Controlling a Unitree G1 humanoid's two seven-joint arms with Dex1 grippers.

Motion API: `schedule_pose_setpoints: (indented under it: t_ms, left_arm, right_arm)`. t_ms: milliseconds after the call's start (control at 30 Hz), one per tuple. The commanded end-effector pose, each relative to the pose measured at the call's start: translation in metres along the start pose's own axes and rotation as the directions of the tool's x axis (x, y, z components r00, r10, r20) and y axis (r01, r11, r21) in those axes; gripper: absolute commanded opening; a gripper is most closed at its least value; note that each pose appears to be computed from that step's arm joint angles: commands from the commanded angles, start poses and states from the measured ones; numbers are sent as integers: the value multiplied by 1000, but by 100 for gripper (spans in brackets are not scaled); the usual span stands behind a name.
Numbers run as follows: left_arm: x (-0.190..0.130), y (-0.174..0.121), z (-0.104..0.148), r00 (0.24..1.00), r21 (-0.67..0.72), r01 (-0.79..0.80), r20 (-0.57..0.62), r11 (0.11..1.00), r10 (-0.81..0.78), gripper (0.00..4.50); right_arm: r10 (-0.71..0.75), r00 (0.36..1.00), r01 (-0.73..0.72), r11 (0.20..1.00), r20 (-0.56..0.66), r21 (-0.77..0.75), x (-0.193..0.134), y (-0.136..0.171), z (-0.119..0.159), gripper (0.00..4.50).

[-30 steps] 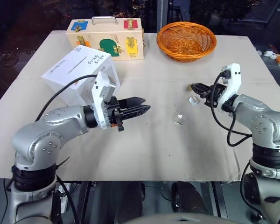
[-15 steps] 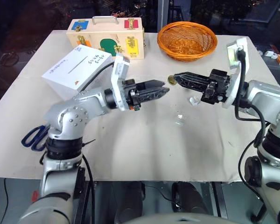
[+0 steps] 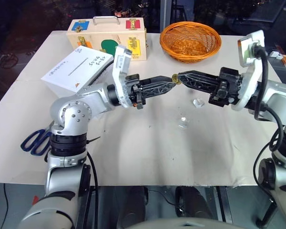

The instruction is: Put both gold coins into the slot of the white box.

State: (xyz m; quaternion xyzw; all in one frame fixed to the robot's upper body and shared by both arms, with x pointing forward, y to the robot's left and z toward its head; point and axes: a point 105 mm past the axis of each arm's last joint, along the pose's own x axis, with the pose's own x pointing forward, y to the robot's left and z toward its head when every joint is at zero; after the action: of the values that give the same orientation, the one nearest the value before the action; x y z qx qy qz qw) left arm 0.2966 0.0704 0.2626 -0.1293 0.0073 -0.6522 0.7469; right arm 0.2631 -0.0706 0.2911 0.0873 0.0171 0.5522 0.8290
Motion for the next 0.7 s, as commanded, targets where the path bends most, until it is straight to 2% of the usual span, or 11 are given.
schedule_pose_setpoints:
  t_ms: [33,667,700]
  left_arm:
    - [-1,-12,15,998,50,52,23,997,-53,145]
    - [1,-18,19,994,18,109,26,994,-110,145]
    - [1,-18,18,994,19,110,24,994,-111,118]
  right_arm:
    - [21,999,-20,1000,25,-23,-1,7,7,0]
    - [29,1000,-29,999,10,-14,-3,10,5,0]
    - [30,999,-30,999,10,-14,-3,10,5,0]
